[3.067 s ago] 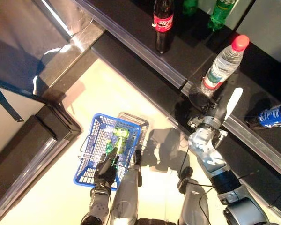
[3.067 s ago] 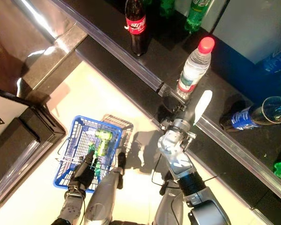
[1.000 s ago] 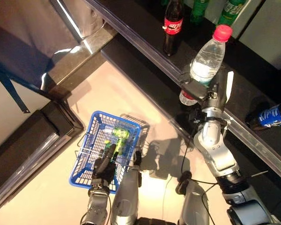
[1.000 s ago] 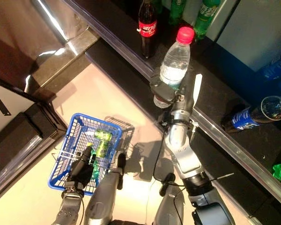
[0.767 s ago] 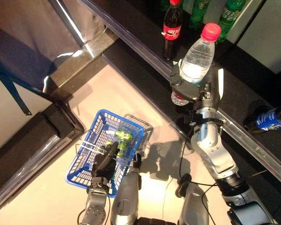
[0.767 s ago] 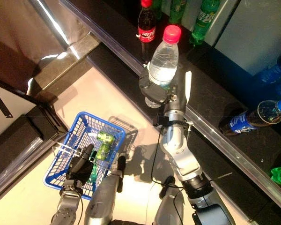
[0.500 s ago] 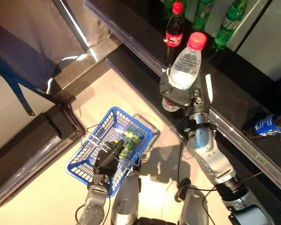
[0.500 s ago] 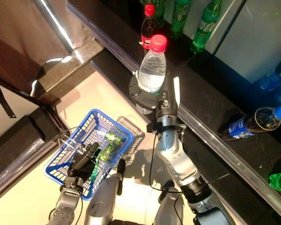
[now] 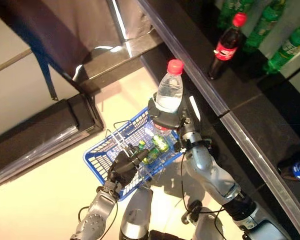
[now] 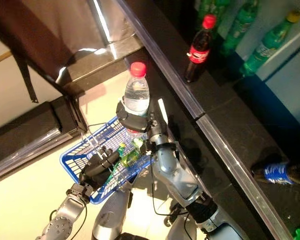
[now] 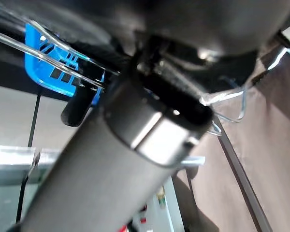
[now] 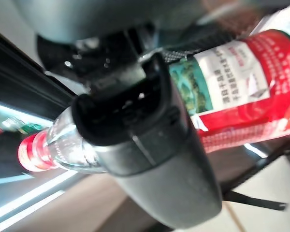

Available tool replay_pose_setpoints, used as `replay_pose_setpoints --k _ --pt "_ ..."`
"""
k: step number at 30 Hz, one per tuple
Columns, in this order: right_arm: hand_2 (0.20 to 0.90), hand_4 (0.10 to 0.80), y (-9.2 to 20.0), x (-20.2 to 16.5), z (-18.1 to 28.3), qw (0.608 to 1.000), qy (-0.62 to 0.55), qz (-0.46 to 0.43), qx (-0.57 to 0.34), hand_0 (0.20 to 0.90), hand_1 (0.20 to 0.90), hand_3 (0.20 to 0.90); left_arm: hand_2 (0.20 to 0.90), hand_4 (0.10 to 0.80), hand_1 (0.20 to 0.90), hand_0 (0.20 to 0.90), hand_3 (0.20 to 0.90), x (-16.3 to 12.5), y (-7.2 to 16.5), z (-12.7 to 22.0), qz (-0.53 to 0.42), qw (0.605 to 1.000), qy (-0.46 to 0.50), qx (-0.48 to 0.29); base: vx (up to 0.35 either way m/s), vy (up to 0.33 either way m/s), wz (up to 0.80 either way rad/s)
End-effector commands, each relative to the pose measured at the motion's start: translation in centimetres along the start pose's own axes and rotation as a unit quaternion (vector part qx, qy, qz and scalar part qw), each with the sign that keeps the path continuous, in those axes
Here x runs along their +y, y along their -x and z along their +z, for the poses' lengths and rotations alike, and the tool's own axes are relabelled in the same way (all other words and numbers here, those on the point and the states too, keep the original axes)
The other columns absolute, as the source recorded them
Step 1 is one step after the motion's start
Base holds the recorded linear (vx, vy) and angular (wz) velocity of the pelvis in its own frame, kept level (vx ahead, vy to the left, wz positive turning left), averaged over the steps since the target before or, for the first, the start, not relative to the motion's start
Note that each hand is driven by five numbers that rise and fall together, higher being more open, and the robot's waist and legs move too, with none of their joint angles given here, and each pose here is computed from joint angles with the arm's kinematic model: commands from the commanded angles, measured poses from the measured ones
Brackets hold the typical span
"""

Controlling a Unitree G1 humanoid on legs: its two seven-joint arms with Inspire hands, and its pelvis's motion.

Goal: Pick up the drink and place into the basket.

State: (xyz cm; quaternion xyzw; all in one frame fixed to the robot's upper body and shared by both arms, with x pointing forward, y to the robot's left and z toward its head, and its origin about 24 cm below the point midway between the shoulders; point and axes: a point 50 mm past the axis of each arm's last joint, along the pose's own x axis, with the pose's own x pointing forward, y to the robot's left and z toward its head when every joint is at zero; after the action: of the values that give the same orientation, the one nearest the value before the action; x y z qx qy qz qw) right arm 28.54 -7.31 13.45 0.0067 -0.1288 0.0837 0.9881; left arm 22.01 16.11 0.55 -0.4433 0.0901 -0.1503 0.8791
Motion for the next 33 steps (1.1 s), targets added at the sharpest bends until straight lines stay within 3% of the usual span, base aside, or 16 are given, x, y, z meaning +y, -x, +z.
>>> replay_pose_setpoints --k 1,11,16,31,33 --pt "0.300 0.100 -1.8 2.9 5.7 0.988 -0.017 0.033 -0.150 0.300 0.300 0.200 0.300 0.100 0.300 0.300 0.200 -11.4 -0.6 5.2 -0.354 0.926 -0.063 -0.117 0.013 -0.045 0.17" --pt "0.300 0.100 -3.0 3.3 -0.1 0.999 0.024 0.006 -0.039 0.300 0.300 0.200 0.300 0.100 0.300 0.300 0.200 -15.3 -0.2 4.8 -0.502 0.862 -0.055 -0.054 0.007 -0.038 0.14" --pt "0.300 0.100 -3.2 3.7 -1.6 0.999 0.036 0.004 -0.007 0.300 0.300 0.200 0.300 0.100 0.300 0.300 0.200 -16.0 0.0 4.3 -0.528 0.847 -0.046 -0.035 -0.006 -0.021 0.04" --pt "0.300 0.100 -3.5 4.2 -4.1 0.998 0.052 -0.006 0.040 0.300 0.300 0.200 0.300 0.100 0.300 0.300 0.200 -15.6 0.0 3.9 -0.537 0.843 -0.034 -0.005 0.002 -0.026 0.12" --pt "0.300 0.100 -3.3 4.1 -5.1 0.997 0.023 -0.008 0.079 0.300 0.300 0.200 0.300 0.100 0.300 0.300 0.200 -15.6 0.0 3.9 -0.540 0.841 -0.032 -0.002 0.000 0.000 0.00"
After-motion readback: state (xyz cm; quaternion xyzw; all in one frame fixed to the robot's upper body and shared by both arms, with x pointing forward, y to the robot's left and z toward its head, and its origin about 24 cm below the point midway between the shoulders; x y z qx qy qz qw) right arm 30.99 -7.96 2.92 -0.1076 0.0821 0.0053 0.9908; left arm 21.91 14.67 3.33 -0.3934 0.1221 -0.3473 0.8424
